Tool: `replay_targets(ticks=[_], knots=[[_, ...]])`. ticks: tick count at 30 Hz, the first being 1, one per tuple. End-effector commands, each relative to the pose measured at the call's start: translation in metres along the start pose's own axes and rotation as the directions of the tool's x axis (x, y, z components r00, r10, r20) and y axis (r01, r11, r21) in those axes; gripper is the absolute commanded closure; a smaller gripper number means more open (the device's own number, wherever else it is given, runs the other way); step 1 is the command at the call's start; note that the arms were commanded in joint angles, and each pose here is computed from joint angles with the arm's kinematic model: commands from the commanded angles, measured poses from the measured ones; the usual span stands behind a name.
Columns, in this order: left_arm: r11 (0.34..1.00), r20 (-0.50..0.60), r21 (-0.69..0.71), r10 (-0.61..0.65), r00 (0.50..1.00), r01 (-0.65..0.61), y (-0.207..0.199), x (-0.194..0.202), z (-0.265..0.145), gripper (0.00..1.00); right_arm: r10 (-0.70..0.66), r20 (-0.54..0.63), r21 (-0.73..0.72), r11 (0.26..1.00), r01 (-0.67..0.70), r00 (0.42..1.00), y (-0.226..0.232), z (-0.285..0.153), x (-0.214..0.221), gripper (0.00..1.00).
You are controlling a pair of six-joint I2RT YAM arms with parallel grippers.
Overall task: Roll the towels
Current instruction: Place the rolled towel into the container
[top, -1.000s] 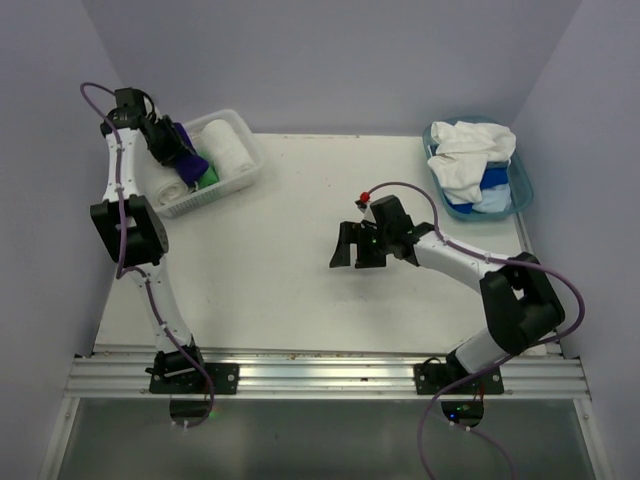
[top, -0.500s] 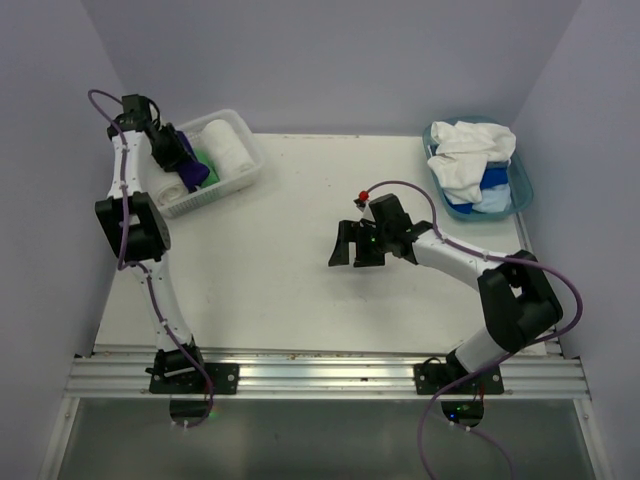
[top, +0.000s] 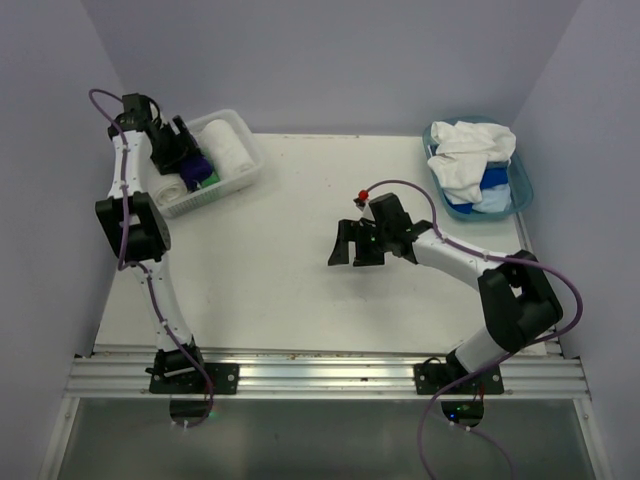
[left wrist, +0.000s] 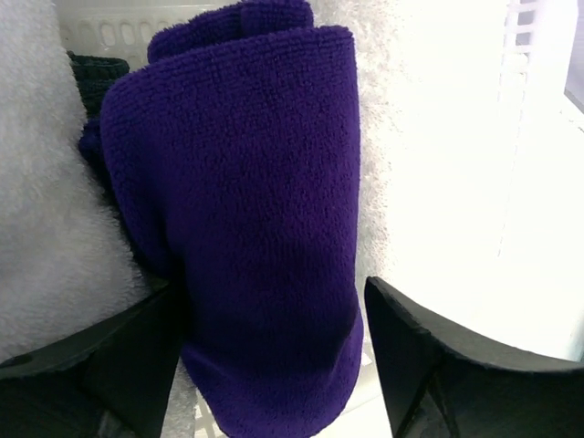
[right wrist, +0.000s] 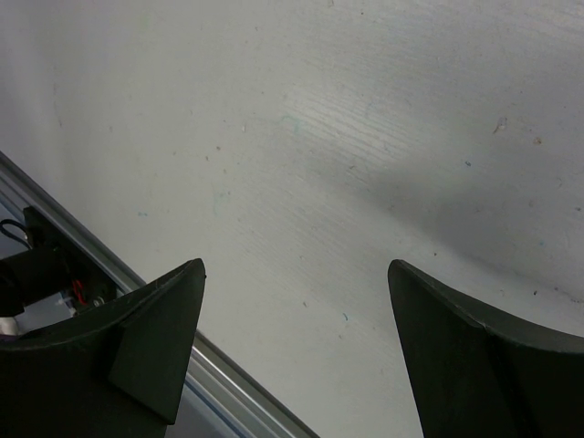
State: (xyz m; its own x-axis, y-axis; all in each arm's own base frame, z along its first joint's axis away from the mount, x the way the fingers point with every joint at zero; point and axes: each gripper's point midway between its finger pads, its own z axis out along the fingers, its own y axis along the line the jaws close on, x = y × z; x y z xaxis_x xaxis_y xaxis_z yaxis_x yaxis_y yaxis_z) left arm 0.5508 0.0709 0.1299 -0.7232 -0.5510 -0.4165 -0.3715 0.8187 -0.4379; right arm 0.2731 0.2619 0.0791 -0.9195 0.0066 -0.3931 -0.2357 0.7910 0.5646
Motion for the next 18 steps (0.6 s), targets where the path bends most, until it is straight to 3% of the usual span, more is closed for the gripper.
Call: replay_targets(ticks=[1,18], knots=[[0.999,0.096,0.017,0.036,0.995,-0.038,-0.011,-0.021,-0.034,0.16,-0.034,0.062,-0.063,0.997,0.037,0.998,0.022,-0.012,-0.024,0.15],[0.995,0.243,0.096,0.015,0.97,-0.04,-0.051,-0.031,-0.118,0.14,-0.069,0.109,-0.019,0.997,0.072,0.992,0.02,-0.029,-0.027,0.15]])
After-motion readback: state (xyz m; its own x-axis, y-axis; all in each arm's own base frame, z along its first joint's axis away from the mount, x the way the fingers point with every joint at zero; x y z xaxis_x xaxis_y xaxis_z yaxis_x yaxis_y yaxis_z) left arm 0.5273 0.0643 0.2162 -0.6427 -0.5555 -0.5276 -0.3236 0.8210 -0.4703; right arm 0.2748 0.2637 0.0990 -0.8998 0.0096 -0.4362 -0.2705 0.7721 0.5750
